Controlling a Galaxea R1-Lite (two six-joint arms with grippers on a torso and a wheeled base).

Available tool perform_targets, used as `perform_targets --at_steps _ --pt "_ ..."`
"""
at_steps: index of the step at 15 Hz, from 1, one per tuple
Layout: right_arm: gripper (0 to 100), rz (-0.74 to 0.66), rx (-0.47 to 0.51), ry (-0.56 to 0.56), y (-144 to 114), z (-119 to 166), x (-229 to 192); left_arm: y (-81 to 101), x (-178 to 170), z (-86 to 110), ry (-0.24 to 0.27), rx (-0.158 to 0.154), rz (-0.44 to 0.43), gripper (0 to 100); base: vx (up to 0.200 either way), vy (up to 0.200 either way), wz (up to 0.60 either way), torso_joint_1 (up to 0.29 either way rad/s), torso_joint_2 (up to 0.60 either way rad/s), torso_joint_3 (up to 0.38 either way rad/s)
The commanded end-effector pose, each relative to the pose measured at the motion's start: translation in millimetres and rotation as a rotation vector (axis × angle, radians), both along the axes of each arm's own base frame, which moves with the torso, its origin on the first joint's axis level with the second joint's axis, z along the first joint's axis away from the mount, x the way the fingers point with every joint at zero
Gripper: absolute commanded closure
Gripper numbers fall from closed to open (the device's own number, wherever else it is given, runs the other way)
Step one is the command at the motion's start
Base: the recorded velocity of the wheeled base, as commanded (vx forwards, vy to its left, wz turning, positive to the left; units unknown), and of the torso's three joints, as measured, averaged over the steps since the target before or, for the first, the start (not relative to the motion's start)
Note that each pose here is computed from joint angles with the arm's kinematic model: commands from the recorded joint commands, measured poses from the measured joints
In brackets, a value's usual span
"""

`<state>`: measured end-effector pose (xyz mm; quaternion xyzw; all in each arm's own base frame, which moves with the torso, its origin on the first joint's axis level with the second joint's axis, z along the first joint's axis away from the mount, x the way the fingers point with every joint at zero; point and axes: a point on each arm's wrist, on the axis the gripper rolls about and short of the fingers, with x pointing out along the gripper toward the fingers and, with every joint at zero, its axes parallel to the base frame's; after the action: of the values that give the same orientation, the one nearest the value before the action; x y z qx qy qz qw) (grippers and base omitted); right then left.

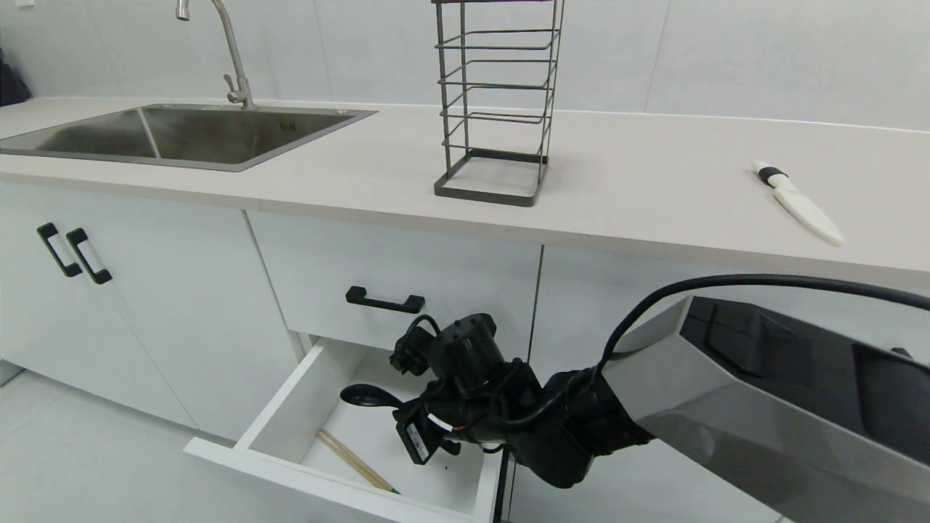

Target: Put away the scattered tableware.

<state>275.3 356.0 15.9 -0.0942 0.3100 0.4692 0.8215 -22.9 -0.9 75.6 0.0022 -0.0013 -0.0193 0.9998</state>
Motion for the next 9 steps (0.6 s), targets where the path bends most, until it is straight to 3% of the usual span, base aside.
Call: perform_targets --at_steps 1,9 --pt "100 -0.005 -0.011 0.01 1.7 -8.4 3.9 0.0 0.1 0.1 0.001 0.0 0.0 0 0.0 0.0 0.0 0.0 0.0 0.0" --pt "100 -0.036 -0.039 0.005 7.0 -27.2 11.8 0.0 0.1 0.1 0.001 0.0 0.0 0 0.0 0.0 0.0 0.0 0.0 0.0"
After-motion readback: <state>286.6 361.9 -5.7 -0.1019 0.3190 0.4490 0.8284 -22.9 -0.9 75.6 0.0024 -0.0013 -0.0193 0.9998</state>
